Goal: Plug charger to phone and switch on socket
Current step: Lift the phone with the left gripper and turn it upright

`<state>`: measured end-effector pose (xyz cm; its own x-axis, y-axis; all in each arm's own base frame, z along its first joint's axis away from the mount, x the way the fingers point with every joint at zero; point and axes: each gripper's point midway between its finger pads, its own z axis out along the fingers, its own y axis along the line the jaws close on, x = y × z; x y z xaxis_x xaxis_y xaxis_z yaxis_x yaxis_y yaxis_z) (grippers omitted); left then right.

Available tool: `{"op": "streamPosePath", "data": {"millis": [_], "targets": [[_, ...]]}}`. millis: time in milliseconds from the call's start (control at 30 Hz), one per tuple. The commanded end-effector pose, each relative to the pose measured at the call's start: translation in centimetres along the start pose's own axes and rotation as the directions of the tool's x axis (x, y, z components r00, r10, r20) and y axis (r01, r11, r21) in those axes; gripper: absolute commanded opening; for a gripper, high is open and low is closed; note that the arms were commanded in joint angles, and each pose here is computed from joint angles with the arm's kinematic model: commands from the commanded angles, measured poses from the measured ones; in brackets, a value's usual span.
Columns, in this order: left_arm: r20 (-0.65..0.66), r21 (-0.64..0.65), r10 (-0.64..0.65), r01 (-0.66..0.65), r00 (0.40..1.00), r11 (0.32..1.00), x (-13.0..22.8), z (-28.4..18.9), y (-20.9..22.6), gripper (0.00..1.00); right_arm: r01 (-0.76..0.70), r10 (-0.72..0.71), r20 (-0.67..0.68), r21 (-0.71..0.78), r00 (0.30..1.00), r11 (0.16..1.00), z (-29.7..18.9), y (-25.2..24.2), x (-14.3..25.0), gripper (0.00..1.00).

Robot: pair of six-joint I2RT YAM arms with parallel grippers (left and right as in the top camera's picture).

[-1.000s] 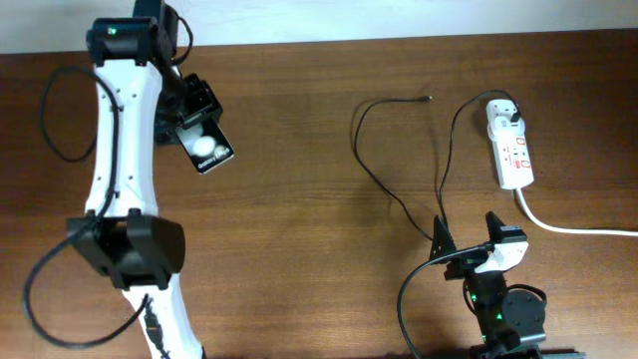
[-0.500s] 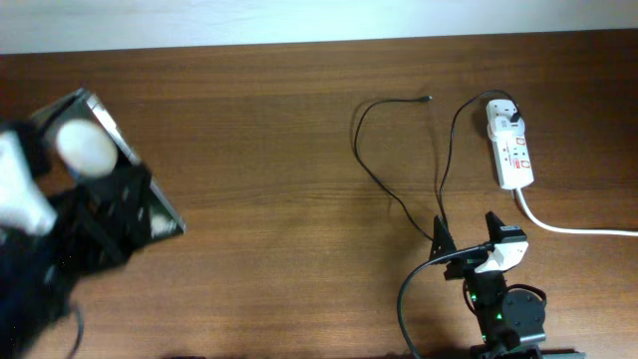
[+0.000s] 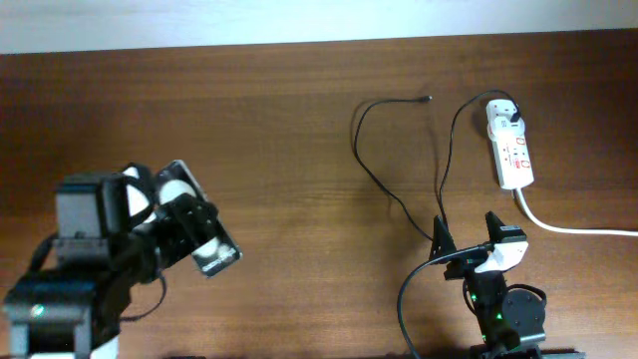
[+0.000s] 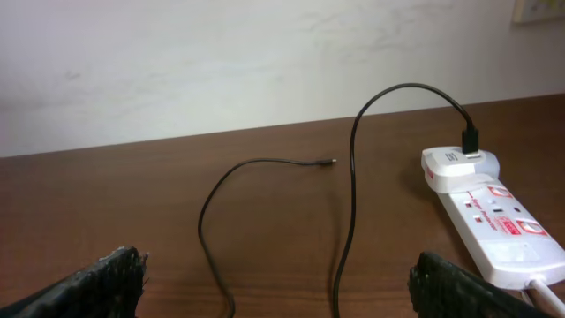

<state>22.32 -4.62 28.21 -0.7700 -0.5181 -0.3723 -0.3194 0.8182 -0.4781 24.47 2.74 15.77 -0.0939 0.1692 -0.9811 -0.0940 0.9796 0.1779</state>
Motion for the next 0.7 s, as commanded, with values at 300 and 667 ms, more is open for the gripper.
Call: {"op": "streamPosePath", "data": {"millis": [300,667], "targets": [[-0.483,0.255,-0.157,0.309,0.862,0.916,2.5,10.2,-4.9,0.59,0.008,-0.008,-0.006,-0.009,1.0,1.0,0.0,0.2,0.3,0.99],[-0.757,0.398,-0.131,0.611,0.64,0.684,1.4,8.0,-8.4,0.59,0.008,-0.008,-0.006,-0.009,1.0,1.0,0.0,0.2,0.3,0.99]]}}
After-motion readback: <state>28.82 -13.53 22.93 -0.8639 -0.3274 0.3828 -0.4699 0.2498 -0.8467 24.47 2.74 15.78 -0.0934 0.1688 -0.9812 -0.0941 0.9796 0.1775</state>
